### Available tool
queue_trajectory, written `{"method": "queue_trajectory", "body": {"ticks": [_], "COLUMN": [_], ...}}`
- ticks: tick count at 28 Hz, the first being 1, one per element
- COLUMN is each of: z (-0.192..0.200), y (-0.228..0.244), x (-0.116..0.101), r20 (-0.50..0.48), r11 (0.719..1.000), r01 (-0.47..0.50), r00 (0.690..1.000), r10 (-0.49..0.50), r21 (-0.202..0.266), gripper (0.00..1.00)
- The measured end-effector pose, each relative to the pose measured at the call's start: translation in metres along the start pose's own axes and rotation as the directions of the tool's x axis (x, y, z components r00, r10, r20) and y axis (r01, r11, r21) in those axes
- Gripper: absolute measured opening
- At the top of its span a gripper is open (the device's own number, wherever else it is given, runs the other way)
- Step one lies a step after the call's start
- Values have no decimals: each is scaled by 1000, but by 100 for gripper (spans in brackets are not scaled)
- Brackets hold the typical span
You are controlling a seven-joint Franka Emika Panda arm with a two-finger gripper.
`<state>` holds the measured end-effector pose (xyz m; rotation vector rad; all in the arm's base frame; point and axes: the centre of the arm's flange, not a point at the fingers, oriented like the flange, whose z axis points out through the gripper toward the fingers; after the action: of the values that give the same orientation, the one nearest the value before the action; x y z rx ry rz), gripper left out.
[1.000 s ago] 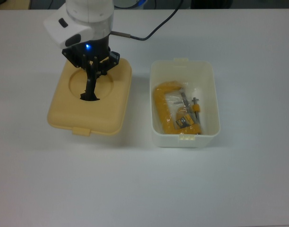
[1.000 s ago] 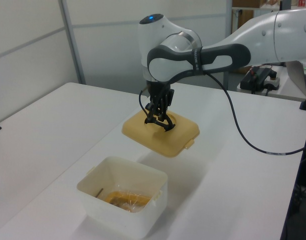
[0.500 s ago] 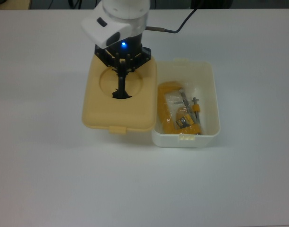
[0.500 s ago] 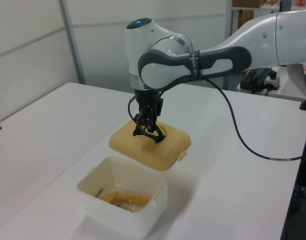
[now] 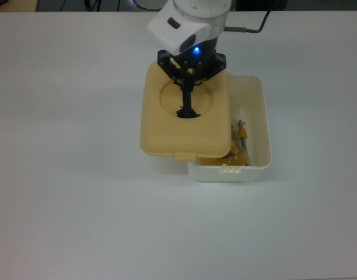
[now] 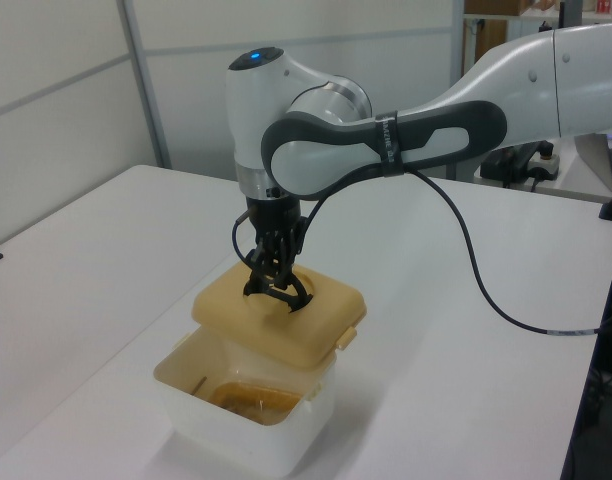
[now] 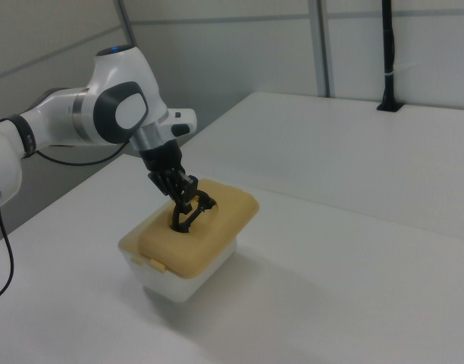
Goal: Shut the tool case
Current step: 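Lower the lid onto the white box's rim and press down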
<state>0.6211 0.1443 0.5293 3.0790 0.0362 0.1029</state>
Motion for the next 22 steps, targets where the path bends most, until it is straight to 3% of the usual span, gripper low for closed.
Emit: {"method": "queue_trajectory", "body": {"ticks": [22], "z": [3], "y": [-68], "x": [-6], "r20": [0], "r11": [1000], "r01": [3], "r00": [1000], "r10": [-3], "r21": [27], "gripper": [10]}}
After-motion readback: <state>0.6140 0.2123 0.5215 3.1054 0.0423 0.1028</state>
